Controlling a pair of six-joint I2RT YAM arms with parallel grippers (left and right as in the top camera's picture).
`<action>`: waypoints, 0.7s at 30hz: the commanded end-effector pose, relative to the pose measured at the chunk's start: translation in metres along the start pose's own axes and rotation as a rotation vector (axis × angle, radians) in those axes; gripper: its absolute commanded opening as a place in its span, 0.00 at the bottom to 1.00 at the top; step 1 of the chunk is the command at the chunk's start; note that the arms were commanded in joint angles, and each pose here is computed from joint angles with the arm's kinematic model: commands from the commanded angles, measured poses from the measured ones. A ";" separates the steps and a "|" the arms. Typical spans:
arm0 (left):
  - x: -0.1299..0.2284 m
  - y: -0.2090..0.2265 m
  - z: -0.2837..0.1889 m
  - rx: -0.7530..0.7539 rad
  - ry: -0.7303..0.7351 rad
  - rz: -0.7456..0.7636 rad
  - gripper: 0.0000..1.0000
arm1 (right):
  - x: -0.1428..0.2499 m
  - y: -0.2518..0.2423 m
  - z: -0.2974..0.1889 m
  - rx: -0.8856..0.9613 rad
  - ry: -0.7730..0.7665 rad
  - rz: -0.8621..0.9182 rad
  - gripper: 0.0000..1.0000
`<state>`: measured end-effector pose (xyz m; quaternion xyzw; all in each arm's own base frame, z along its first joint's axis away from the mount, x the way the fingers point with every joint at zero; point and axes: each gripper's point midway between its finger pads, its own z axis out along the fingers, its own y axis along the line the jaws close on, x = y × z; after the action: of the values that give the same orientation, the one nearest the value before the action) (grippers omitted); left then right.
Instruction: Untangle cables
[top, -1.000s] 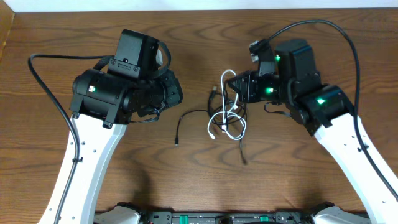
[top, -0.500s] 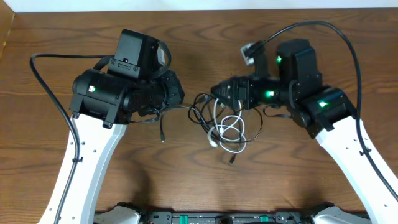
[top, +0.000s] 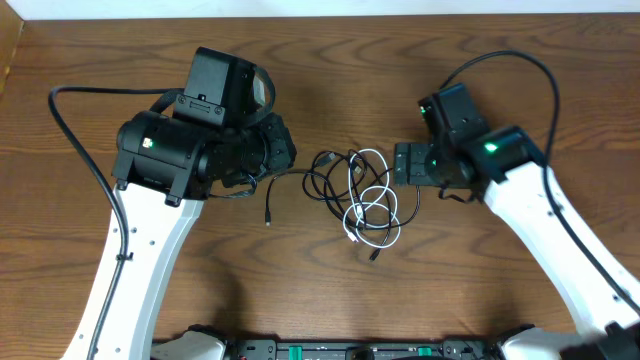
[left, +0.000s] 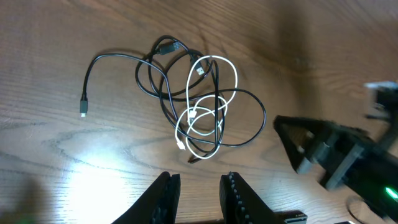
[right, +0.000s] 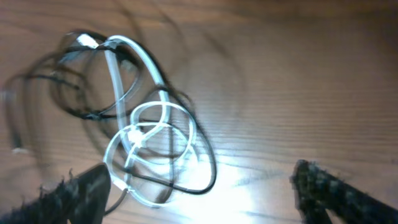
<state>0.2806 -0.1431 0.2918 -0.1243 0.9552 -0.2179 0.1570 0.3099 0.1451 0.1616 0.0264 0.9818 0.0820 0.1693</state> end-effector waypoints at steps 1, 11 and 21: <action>0.001 0.001 0.003 -0.003 0.014 0.011 0.27 | 0.012 -0.015 0.045 0.101 0.111 -0.017 0.84; 0.001 0.001 0.003 -0.003 0.014 0.011 0.27 | 0.031 -0.016 0.103 0.104 0.273 -0.049 0.13; 0.001 0.002 0.003 -0.003 0.014 0.010 0.28 | -0.015 0.070 -0.006 -0.445 0.112 -0.163 0.01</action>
<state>0.2807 -0.1431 0.2918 -0.1242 0.9552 -0.2180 0.1572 0.3184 0.1726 0.0852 -0.0218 0.9904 0.1308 0.0393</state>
